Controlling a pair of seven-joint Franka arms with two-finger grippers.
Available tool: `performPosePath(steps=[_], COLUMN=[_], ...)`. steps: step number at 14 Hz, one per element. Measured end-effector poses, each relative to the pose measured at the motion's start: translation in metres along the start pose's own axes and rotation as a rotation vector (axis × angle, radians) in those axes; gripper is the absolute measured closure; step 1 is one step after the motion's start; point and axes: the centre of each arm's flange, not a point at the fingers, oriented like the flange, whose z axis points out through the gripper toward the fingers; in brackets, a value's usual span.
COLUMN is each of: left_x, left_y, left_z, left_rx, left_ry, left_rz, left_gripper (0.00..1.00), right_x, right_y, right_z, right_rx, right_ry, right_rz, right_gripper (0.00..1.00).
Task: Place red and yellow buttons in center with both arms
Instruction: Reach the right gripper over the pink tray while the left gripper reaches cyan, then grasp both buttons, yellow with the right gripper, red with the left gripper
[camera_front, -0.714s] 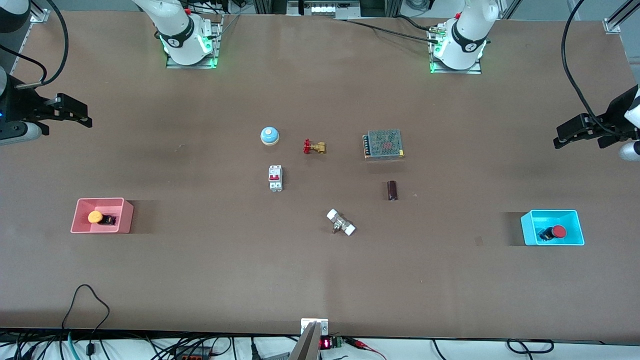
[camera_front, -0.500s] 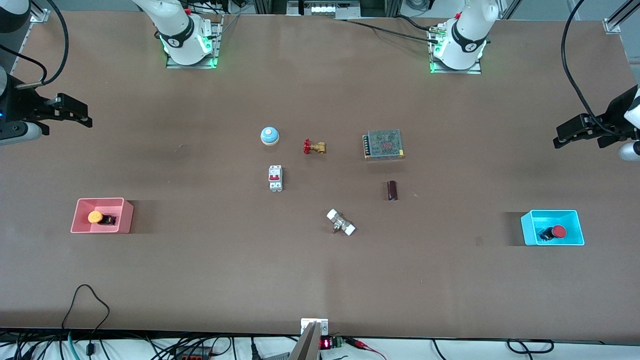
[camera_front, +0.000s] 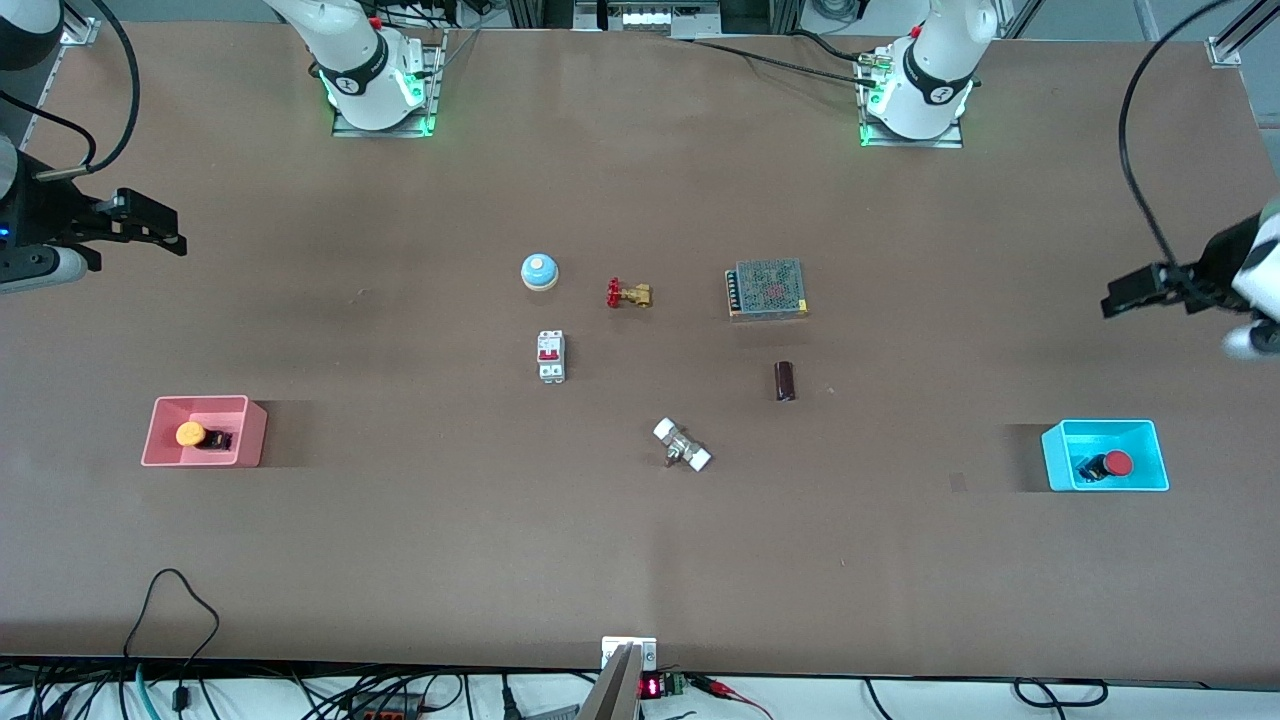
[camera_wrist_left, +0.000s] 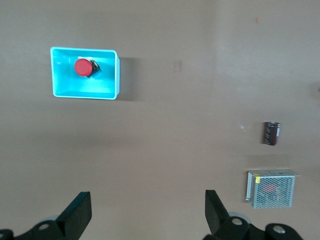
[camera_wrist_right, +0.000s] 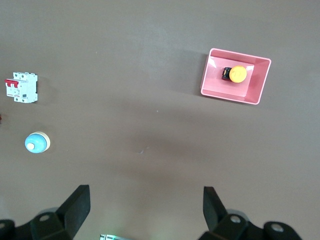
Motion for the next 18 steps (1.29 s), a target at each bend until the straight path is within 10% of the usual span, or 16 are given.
performPosePath(steps=[9,18], left_x=[0.079,0.120], left_y=[-0.078,-0.134], left_z=[0.133,0.237], left_rx=[0.022,0.020], left_ry=[-0.045,0.051], left_rz=[-0.093,-0.036], left_gripper=[0.00,0.00], right_x=[-0.001,0.008], right_y=[0.004,0.076], right_z=[0.043,0.180], right_rx=[0.013,-0.245], right_ry=[-0.162,0.152], right_rz=[-0.001,-0.027], right_gripper=[0.00,0.00])
